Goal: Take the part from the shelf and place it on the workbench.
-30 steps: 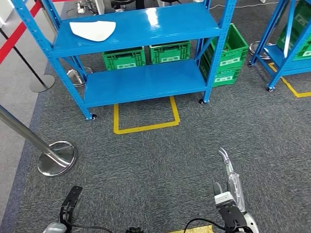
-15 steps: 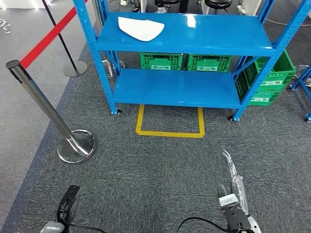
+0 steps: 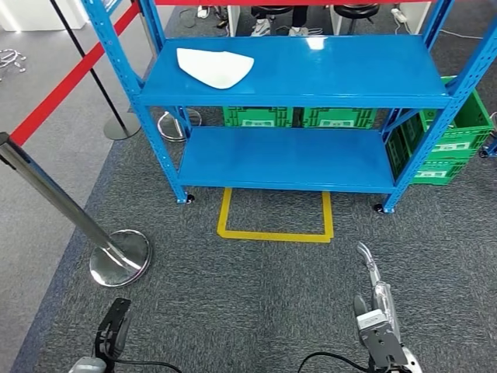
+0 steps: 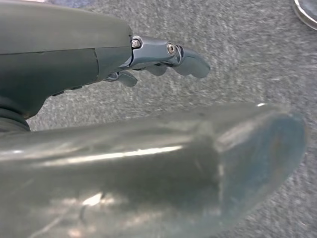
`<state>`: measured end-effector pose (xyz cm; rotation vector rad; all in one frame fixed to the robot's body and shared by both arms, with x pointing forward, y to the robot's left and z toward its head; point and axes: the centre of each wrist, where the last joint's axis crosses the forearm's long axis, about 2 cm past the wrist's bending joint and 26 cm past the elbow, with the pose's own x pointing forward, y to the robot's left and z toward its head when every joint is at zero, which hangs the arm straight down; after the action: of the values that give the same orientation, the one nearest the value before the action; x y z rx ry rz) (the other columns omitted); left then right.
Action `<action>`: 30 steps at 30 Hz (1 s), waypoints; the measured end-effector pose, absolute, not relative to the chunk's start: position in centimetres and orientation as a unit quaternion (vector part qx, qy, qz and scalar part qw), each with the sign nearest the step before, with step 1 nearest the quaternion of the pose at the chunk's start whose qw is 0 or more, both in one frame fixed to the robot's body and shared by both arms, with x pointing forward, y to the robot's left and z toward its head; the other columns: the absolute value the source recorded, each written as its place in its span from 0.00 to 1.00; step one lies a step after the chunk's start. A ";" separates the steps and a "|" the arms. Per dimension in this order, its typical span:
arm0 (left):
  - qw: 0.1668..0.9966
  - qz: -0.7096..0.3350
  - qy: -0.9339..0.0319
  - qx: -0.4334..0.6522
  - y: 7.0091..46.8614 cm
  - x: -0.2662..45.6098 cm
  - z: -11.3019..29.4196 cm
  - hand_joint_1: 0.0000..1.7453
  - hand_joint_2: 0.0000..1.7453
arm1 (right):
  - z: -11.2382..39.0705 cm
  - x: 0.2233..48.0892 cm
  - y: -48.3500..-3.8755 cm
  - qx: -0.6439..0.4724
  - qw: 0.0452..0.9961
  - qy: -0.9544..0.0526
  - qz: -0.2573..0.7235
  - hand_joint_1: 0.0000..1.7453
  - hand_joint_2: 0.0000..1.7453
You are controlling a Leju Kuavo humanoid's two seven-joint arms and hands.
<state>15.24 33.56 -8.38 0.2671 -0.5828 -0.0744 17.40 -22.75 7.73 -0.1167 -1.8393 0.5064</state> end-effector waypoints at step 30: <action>0.947 -0.063 -0.294 0.112 32.7 17.1 -7.8 0.00 0.00 | -8.8 11.5 -36.5 -0.222 0.911 -0.345 0.035 0.00 0.00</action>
<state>17.07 32.69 -7.81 0.2289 -0.5988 -0.1292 11.53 -36.50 -8.81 -0.4576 -0.7102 0.0731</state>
